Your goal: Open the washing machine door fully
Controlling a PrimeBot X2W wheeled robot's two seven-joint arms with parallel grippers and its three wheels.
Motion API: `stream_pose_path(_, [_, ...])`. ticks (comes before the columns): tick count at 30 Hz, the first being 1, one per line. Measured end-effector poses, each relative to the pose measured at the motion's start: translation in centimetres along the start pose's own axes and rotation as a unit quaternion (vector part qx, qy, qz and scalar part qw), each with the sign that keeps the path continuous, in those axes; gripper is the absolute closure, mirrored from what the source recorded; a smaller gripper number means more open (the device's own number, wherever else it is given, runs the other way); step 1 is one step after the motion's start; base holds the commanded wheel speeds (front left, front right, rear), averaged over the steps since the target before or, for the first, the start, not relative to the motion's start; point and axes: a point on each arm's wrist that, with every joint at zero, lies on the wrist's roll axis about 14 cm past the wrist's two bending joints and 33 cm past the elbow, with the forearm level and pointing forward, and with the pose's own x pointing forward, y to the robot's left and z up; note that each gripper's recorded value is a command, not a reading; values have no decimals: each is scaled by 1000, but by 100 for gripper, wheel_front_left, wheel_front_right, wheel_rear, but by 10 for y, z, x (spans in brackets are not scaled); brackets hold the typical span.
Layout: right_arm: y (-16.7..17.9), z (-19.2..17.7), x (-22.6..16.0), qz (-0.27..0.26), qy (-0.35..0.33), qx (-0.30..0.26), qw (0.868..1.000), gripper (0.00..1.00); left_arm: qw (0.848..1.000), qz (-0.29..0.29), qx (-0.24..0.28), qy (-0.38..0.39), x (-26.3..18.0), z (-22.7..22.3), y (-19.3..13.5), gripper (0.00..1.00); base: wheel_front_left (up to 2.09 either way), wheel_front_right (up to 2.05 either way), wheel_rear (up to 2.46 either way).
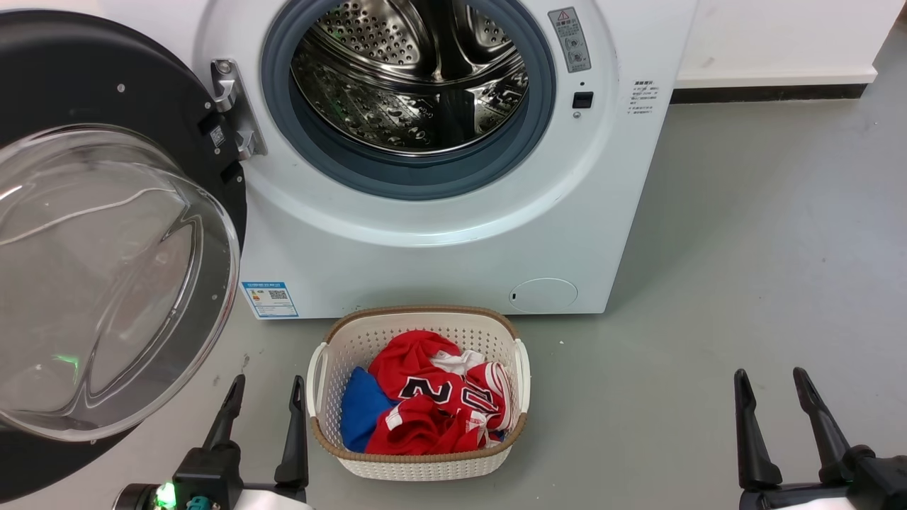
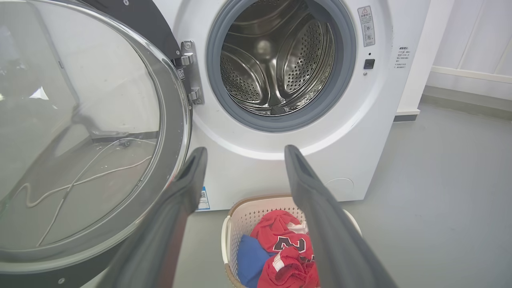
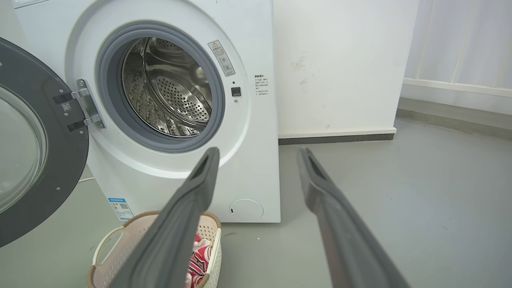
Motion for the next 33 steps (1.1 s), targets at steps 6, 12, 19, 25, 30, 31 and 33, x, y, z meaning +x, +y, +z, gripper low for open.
stream_pose_path(6, [0,-2,0,0,2,3,1000,0,1000,6,-3,5,-1,-3,2,0,0,0,0])
stream_pose_path(12, [-1,-14,-4,-2,23,7,1000,100,999,7,-5,34,-8,-20,2,100,0,0,0])
stream_pose_path(19, [-4,-24,-6,-16,40,56,997,100,996,26,-54,66,-13,-35,9,100,0,0,0])
stream_pose_path(25, [-6,-29,-5,-28,47,106,993,100,991,39,-104,71,-12,-37,12,100,0,0,0])
stream_pose_path(30, [-8,-29,0,-37,47,150,987,100,984,50,-152,73,-9,-37,15,100,0,0,0])
stream_pose_path(31, [-9,-29,0,-39,48,160,985,100,983,52,-162,73,-8,-37,16,100,0,0,0])
stream_pose_path(33, [-9,-30,1,-42,49,175,982,100,979,57,-179,74,-8,-37,18,100,0,0,0])
